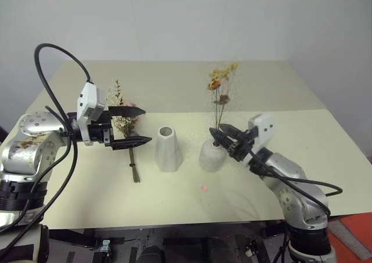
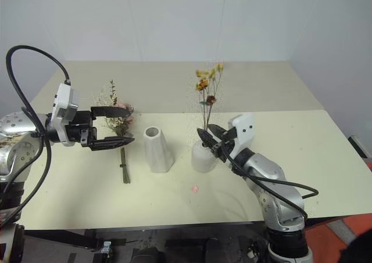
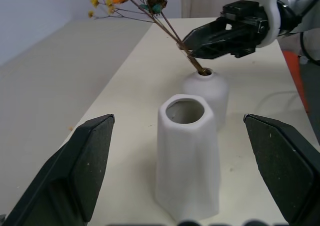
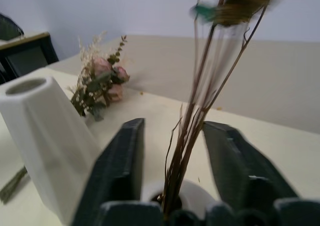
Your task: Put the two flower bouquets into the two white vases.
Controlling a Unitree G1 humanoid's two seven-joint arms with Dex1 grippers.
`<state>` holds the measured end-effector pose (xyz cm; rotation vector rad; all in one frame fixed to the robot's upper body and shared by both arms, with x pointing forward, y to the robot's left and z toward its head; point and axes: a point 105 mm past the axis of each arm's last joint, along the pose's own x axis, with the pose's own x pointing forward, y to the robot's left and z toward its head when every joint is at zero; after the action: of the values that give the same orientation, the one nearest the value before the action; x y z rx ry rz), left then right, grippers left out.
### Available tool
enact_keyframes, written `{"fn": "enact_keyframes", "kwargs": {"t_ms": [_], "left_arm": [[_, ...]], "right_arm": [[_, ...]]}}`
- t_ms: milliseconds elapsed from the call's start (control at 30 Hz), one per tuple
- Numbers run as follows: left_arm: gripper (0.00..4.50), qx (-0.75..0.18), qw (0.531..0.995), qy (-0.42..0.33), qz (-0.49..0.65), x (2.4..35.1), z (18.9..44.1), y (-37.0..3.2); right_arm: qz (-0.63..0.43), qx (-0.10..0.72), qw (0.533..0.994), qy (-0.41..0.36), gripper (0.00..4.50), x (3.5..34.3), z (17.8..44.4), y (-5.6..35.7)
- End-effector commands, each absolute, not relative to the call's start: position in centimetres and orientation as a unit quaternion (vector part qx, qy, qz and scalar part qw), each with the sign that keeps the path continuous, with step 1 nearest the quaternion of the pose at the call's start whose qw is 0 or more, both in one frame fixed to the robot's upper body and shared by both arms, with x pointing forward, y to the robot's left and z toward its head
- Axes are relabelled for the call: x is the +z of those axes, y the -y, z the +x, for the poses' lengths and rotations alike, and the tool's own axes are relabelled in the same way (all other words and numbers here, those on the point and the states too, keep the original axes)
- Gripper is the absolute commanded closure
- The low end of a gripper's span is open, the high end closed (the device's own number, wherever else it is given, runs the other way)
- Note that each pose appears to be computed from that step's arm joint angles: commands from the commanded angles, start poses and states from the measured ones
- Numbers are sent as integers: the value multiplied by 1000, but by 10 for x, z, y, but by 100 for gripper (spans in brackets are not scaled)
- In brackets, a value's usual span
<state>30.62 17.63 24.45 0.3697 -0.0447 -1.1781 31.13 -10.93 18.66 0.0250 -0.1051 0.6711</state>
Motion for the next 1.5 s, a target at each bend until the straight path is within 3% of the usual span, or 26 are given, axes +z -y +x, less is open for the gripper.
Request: {"fn": "enact_keyframes", "kwargs": {"t_ms": [33, 133, 433, 800, 967, 1267, 1367, 1500], "left_arm": [[0, -498, 846, 5, 190, 250, 314, -190], [0, -415, 879, -83, 220, 228, 332, -205], [0, -252, 899, -296, 204, 185, 355, -227], [0, -179, 883, -398, 173, 139, 376, -226], [151, -159, 892, -386, 173, 143, 386, -230], [434, -110, 928, -321, 154, 172, 400, -244], [437, -105, 946, -272, 139, 191, 404, -244], [437, -148, 984, -65, 76, 250, 410, -229]], "right_arm": [[-10, 326, 940, 97, 90, 208, 298, 124], [-40, 332, 938, 87, 2, 208, 290, 135], [-146, 414, 897, 60, 2, 228, 269, 161], [-184, 495, 846, 69, 2, 263, 258, 155], [-166, 546, 821, 25, 0, 267, 246, 162], [-165, 554, 816, 8, 0, 265, 248, 168], [-164, 555, 815, 7, 0, 264, 249, 167], [-159, 556, 815, 8, 0, 262, 250, 165]]}}
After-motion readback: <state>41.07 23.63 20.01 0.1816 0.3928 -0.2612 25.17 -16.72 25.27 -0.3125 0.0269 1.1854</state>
